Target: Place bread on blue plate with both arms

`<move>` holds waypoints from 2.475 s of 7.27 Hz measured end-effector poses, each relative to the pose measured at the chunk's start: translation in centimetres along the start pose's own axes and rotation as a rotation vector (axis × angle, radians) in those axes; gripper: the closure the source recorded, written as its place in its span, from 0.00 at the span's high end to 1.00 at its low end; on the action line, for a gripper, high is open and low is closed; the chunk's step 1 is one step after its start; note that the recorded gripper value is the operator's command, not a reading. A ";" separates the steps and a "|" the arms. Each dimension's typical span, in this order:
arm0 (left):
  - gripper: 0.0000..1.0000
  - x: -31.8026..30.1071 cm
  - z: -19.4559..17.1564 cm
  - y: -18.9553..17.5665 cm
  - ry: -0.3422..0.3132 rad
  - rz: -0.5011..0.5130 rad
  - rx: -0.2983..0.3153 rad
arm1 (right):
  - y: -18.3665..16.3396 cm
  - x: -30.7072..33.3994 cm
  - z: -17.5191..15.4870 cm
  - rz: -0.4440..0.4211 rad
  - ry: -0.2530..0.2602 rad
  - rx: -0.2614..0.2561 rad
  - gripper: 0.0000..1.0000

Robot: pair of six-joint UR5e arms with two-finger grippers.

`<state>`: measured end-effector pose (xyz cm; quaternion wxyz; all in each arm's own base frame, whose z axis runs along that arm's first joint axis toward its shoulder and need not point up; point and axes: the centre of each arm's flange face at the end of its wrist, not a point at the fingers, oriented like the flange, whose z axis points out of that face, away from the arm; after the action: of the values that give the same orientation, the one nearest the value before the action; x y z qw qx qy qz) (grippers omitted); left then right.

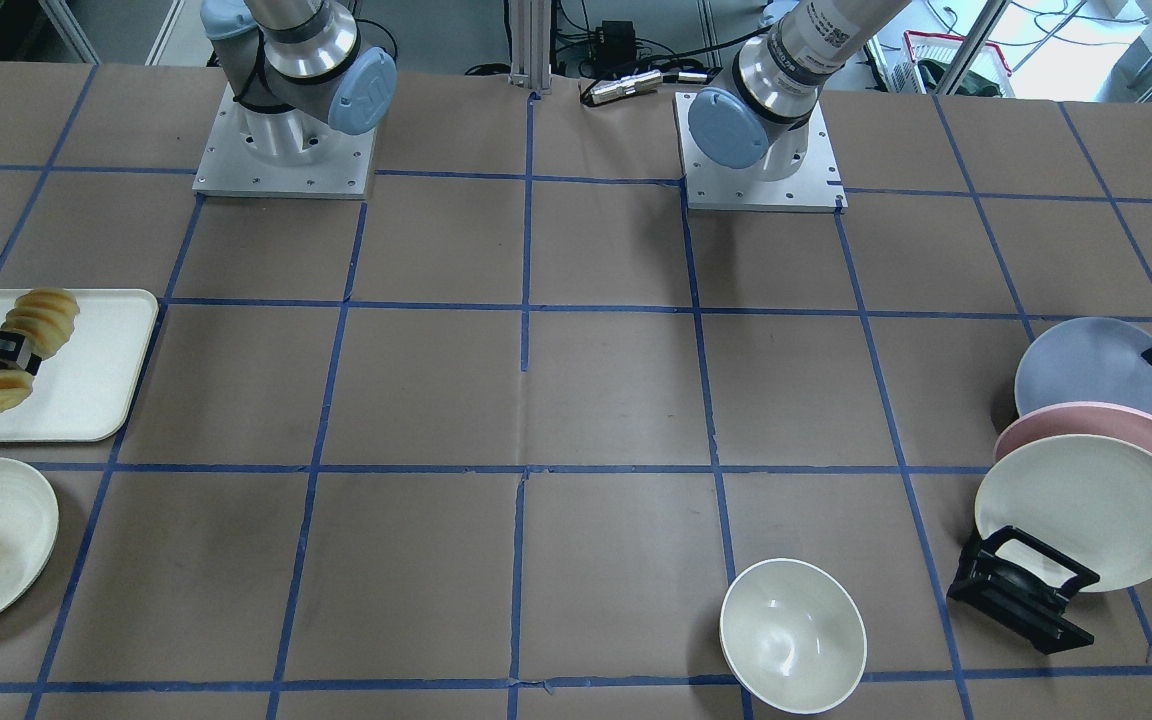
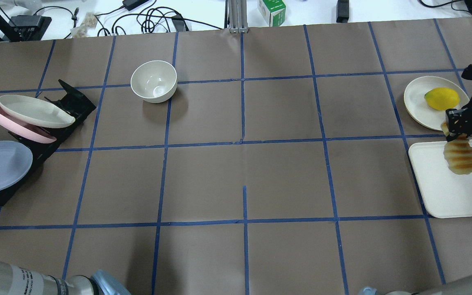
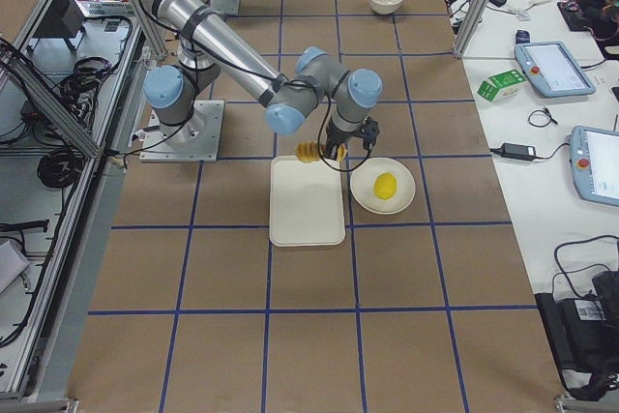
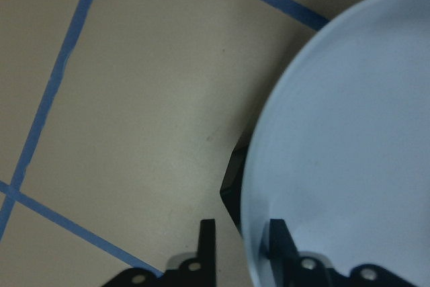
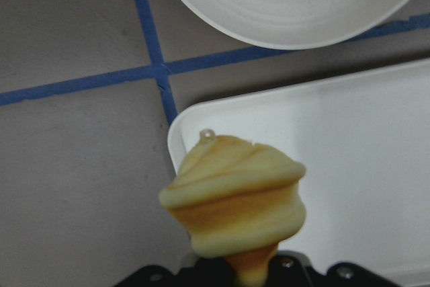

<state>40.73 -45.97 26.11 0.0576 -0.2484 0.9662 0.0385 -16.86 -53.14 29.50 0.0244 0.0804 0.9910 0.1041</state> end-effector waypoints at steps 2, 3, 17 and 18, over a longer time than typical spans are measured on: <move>0.00 0.0 -0.7 -0.4 -0.003 0.003 0.006 | -0.8 -6.0 -2.4 -0.030 0.033 0.031 0.00; 0.00 0.0 -1.2 -0.3 -0.005 0.004 0.010 | -0.4 -8.7 -3.1 -0.026 0.040 0.039 0.00; 0.00 40.9 -8.9 17.6 0.452 0.378 -0.078 | 2.0 -23.4 -3.1 0.034 -0.036 0.038 0.00; 0.00 45.4 -7.5 19.5 0.479 0.378 -0.048 | 2.0 -24.1 -2.9 0.030 -0.053 0.037 0.00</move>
<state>-8.89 -51.25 28.46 -0.1859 -0.0675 0.9802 0.0116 7.03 -55.72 33.57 0.0478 0.0982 0.9905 0.0838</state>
